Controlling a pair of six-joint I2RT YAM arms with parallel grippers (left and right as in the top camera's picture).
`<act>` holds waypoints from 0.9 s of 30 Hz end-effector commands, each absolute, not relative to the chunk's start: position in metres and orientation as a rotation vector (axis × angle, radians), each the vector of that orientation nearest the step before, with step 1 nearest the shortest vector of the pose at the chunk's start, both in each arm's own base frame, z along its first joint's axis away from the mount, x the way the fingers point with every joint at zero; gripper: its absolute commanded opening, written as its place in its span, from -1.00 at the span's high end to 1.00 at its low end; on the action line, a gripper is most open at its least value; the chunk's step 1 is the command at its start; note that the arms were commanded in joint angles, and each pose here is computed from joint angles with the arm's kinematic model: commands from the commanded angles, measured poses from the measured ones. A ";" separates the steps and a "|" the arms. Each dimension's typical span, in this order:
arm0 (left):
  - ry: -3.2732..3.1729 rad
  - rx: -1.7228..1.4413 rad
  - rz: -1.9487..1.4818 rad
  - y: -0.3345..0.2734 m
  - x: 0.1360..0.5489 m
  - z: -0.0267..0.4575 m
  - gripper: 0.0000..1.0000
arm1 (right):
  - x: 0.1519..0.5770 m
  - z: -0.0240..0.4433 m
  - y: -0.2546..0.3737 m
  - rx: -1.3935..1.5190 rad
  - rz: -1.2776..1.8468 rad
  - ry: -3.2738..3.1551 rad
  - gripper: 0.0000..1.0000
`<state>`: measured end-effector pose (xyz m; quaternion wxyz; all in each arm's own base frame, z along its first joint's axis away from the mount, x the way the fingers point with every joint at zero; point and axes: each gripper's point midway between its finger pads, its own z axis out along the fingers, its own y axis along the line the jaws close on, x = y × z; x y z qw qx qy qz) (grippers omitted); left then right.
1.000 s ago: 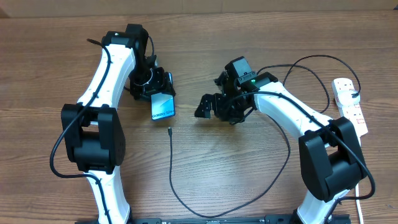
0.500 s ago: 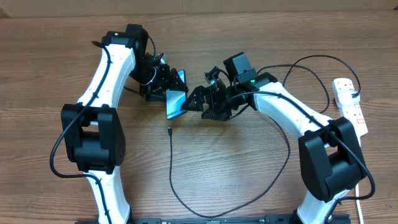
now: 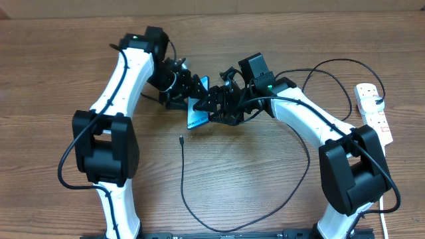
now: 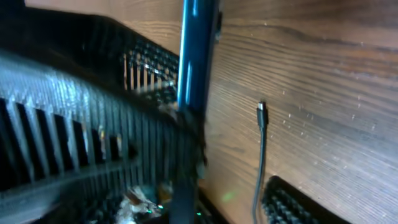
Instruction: Plug charger to phone and switch on socket
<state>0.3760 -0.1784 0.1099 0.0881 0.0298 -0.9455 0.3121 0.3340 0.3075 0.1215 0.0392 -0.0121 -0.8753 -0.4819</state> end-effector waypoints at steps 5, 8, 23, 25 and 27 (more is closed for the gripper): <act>-2.812 0.028 1.012 -0.193 0.379 0.124 -0.28 | 0.331 0.142 0.319 0.016 -1.529 -2.699 -0.30; -2.815 0.030 1.013 -0.193 0.380 0.124 -0.28 | 0.337 0.144 0.321 0.032 -1.548 -2.733 -0.11; -2.834 0.018 1.021 -0.193 0.384 0.123 -0.30 | 0.347 0.135 0.315 -0.013 -1.486 -2.822 0.73; -2.837 0.018 1.017 -0.193 0.384 0.123 -0.30 | 0.349 0.136 0.316 -0.004 -1.501 -2.826 0.92; -2.837 0.018 1.016 -0.193 0.384 0.123 -0.30 | 0.350 0.138 0.316 0.002 -1.511 -2.829 0.93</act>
